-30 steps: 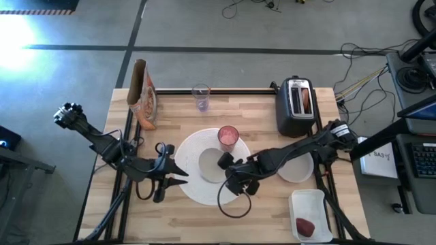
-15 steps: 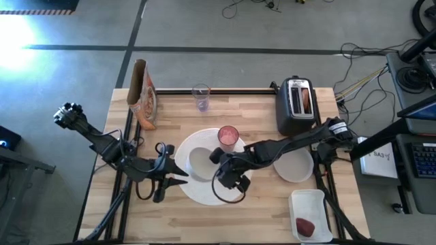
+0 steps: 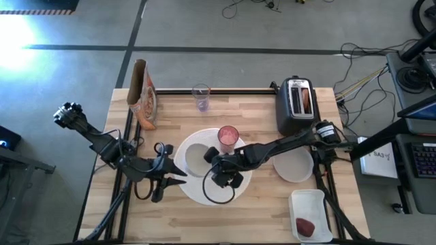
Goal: Arrange a breakfast setting
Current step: Put the white bowl on the white mat
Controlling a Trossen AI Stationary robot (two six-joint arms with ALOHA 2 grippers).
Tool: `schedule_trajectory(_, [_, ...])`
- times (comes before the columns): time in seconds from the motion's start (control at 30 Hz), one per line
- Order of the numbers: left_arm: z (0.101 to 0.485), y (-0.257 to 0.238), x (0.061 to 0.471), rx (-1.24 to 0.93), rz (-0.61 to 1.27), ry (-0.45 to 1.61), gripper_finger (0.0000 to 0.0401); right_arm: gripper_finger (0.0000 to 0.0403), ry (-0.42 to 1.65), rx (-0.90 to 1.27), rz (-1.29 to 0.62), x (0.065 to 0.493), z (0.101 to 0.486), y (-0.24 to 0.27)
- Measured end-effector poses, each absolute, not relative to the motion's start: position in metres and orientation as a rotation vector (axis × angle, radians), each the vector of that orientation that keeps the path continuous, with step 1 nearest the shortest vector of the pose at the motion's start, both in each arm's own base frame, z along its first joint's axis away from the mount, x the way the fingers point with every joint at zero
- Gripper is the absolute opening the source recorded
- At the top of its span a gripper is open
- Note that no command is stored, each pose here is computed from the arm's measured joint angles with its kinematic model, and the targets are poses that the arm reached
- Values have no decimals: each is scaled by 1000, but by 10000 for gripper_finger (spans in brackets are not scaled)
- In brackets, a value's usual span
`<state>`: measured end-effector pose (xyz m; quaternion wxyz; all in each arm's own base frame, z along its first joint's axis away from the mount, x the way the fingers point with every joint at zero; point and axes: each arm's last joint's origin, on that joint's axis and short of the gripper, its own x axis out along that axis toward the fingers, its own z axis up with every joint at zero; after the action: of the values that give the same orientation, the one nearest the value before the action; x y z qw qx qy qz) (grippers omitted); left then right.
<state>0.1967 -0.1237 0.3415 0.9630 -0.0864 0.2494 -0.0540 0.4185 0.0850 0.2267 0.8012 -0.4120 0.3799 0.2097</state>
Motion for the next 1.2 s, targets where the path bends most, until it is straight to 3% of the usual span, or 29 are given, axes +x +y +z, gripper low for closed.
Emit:
schedule_trajectory(0.63, [344,-121,193,-179,-112,498,91,9,864,-997,356,434,195,84])
schedule_trajectory(1.2, [343,-121,192,-172,-109,509,91,9,839,-742,235,437,198,86])
